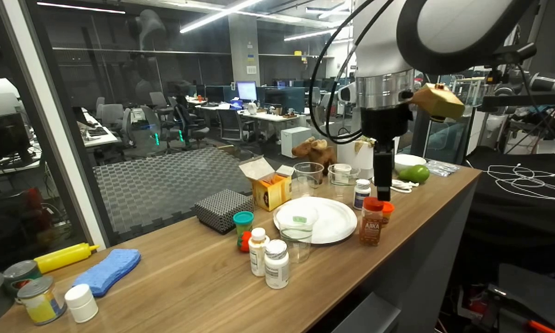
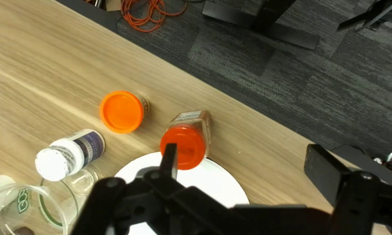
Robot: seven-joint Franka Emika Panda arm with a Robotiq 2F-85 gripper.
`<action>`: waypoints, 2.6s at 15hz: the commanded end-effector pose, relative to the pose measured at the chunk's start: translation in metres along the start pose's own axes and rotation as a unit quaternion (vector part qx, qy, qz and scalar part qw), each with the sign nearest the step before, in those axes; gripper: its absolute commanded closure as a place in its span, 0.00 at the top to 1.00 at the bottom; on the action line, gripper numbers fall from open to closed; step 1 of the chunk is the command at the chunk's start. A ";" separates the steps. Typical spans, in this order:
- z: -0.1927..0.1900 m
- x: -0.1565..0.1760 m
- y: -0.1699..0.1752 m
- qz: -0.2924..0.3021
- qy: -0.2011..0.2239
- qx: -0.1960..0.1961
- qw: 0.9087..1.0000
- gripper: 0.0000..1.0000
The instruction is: Pick up all the objects surrounding the white plate and arrange them on the plate, then pick up the cups and put them together
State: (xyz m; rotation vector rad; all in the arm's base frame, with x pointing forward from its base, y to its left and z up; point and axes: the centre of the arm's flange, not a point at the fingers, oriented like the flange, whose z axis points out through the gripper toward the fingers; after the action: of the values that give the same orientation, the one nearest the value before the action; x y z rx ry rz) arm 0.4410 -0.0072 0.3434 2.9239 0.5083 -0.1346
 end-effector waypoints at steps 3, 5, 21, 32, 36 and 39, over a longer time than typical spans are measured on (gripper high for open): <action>0.026 0.031 0.033 -0.027 -0.001 0.010 1.000 1.00; 0.037 0.036 0.038 -0.034 -0.006 0.014 0.999 1.00; 0.070 0.038 0.061 -0.022 -0.033 0.025 0.999 0.35; 0.015 0.040 0.077 0.025 -0.032 0.058 0.997 0.25; -0.020 0.077 0.094 0.108 -0.080 0.071 0.988 0.25; -0.034 0.113 0.097 0.156 -0.110 0.075 0.979 0.25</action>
State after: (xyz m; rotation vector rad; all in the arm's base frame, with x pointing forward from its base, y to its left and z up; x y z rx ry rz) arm 0.5295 -0.0668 0.3657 3.0282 0.1616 -0.3865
